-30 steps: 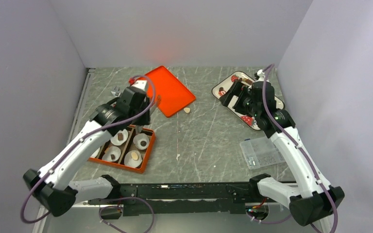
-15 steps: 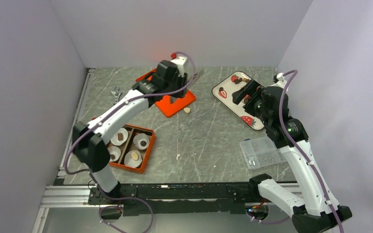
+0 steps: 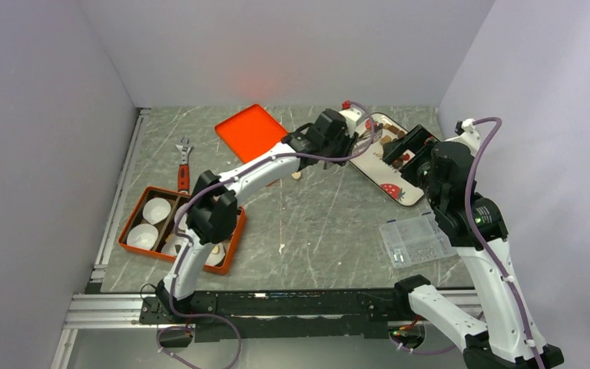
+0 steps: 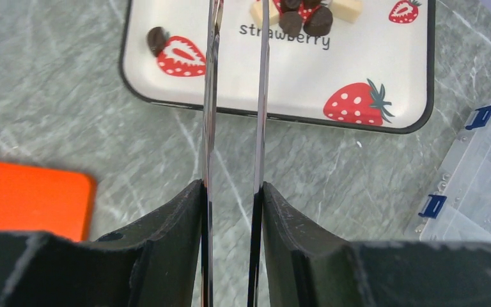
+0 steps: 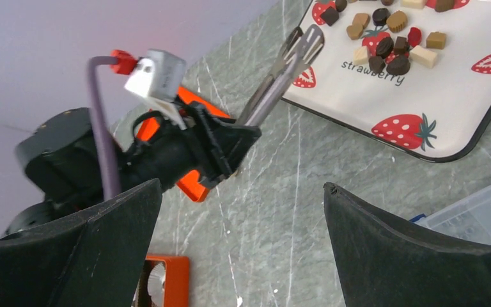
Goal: Pack the chocolate
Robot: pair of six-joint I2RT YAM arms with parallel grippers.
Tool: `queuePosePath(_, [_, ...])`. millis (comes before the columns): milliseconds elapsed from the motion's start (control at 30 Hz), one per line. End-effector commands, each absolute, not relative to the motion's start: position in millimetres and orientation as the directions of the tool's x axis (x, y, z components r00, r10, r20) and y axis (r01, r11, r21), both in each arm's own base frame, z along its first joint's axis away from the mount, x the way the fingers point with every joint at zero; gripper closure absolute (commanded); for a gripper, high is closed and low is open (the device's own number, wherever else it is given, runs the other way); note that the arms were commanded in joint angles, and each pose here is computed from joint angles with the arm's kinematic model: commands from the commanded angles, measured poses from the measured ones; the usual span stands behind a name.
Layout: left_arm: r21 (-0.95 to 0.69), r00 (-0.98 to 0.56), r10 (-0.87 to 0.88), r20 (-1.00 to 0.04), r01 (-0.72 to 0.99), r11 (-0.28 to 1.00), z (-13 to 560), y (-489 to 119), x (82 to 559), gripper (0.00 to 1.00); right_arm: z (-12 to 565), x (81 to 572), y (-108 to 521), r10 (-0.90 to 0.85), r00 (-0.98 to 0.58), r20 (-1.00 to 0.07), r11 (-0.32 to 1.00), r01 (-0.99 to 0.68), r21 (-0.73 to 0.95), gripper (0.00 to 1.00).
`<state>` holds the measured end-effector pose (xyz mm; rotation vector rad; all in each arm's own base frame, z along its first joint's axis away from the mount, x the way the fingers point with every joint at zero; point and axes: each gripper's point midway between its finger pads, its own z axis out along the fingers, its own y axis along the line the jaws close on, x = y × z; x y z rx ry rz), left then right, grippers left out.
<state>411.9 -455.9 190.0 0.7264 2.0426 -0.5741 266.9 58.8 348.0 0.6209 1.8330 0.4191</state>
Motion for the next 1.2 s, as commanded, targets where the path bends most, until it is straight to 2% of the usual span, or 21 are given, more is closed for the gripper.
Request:
queuePosePath(0, [-0.118, -0.364, 0.22, -0.905, 0.711, 0.693, 212.3, -488.9, 423.0, 0.58, 358.1, 258.5, 50.4, 0.596, -0.234, -0.768, 0.802, 0.224, 0.554, 0.0])
queuePosePath(533, [-0.113, -0.378, 0.219, -0.9, 0.686, 0.719, 150.7, -532.4, 434.1, 0.58, 351.2, 242.4, 44.3, 0.577, -0.253, -0.777, 0.815, 0.234, 0.53, 0.0])
queuePosePath(1167, [-0.133, -0.409, 0.238, -0.881, 0.697, 0.704, 123.1, -544.1, 427.6, 0.56, 340.5, 244.2, 48.0, 0.558, -0.29, -0.777, 0.829, 0.23, 0.51, 0.0])
